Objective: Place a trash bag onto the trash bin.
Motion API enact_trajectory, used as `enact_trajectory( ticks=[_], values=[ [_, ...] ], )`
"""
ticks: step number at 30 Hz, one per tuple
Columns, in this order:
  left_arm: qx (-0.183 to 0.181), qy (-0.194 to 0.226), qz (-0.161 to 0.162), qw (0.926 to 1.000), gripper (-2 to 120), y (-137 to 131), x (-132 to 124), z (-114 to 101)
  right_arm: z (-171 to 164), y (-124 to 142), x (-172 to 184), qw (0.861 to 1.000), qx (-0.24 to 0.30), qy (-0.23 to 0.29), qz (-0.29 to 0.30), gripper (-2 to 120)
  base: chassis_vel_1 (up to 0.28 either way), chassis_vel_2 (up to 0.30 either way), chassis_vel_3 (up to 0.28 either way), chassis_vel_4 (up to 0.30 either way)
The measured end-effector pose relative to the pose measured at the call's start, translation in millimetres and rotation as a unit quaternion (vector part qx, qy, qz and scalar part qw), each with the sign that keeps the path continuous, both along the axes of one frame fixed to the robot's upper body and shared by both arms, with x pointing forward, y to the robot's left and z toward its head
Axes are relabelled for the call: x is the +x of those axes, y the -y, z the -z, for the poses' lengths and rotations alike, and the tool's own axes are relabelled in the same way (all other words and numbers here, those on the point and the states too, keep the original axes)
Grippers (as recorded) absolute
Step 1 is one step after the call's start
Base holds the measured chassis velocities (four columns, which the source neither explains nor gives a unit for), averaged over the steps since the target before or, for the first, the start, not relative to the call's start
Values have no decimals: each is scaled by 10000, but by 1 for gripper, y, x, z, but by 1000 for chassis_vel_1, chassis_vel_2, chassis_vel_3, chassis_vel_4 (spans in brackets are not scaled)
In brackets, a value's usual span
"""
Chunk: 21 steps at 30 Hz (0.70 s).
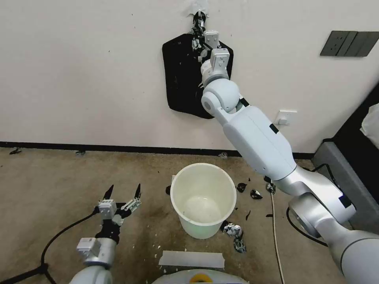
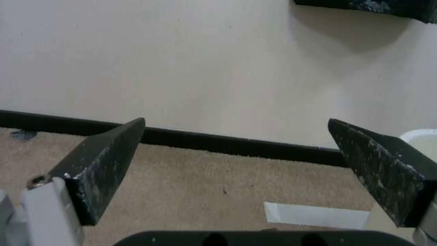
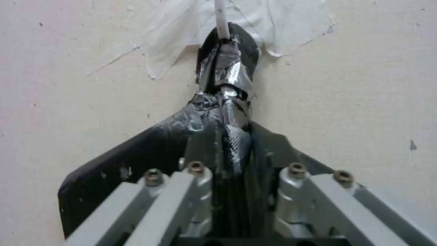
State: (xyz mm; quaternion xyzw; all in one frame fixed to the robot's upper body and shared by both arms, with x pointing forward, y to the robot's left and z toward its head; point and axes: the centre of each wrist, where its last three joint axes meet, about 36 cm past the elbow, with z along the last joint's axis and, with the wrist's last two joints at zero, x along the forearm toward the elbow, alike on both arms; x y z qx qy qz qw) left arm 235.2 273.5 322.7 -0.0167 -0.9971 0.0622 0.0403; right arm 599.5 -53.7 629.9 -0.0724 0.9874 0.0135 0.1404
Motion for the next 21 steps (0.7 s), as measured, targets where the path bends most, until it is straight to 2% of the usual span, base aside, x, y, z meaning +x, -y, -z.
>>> enact_trajectory(
  ticks=[3,21],
  values=[
    [3,-1,0,10000,100,0,0,0,0,-1,-1,10000,19,-4,15,10,0,0,0,0],
    [-23,-25,26,10000,100,3,1,2,8,2,-28,10000,37,-27,-70,9,0,0,0,0]
  ],
)
